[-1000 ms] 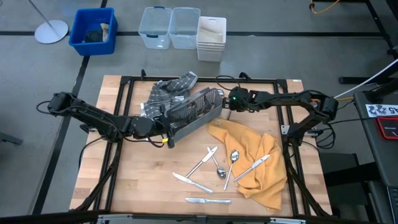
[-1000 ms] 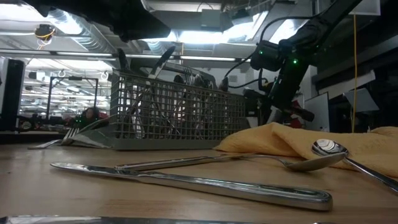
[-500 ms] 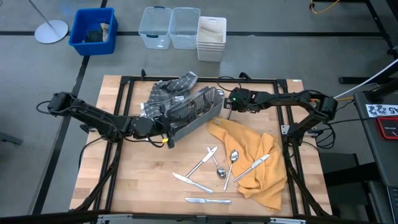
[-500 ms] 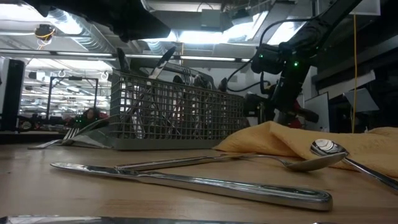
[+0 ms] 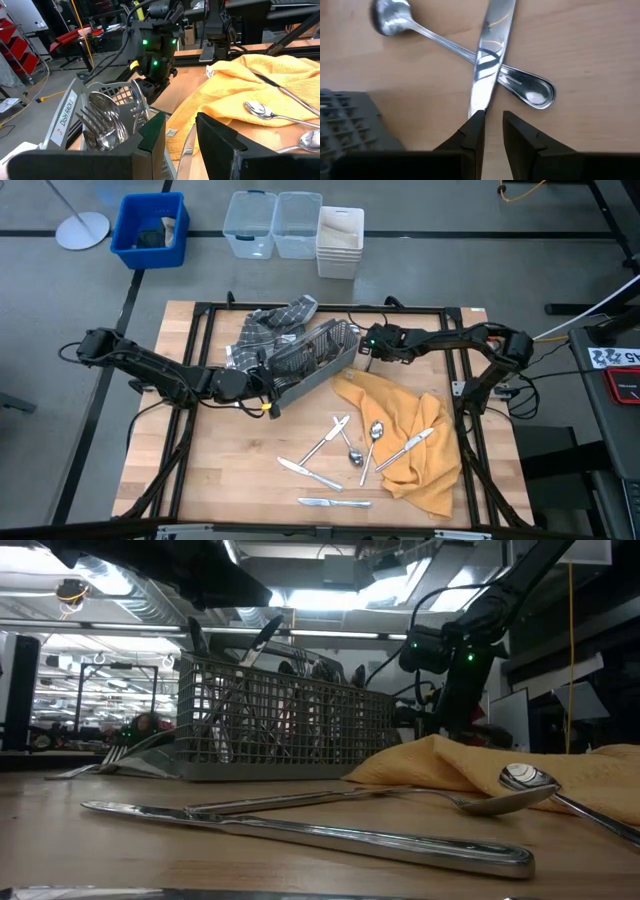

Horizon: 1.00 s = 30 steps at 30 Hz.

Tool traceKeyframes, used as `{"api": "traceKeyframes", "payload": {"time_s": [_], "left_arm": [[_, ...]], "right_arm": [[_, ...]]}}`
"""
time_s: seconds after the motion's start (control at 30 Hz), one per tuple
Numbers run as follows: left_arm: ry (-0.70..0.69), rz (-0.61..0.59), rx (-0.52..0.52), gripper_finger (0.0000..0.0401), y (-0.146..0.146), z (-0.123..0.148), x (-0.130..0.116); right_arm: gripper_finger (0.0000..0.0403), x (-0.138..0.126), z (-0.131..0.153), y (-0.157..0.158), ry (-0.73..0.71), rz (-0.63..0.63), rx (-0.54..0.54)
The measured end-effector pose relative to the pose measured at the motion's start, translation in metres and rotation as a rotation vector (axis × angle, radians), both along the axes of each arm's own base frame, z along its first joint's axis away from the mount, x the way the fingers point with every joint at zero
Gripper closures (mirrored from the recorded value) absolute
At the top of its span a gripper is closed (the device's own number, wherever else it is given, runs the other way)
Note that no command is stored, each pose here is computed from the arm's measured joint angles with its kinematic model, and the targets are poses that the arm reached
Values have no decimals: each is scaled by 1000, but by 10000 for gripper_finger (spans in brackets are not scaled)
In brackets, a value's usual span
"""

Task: Sort silverware
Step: Put the silver knife into the gray silverware basket

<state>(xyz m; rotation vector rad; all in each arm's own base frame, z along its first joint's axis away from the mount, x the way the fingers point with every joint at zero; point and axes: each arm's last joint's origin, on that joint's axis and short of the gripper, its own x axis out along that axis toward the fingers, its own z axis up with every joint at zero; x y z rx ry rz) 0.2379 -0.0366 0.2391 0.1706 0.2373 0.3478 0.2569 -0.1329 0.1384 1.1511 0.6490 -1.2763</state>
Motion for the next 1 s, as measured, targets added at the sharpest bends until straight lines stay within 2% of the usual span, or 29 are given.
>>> {"api": "traceKeyframes", "payload": {"time_s": [0.2,0.6,1.0], "left_arm": [[14,0,3,301,0,-1,0],[15,0,4,301,0,-1,0],[22,0,5,301,0,-2,0]], "right_arm": [[331,5,-6,-4,-24,-7,-17],[331,4,-5,-16,-120,3,74],[331,4,-4,-16,-108,3,49]]}}
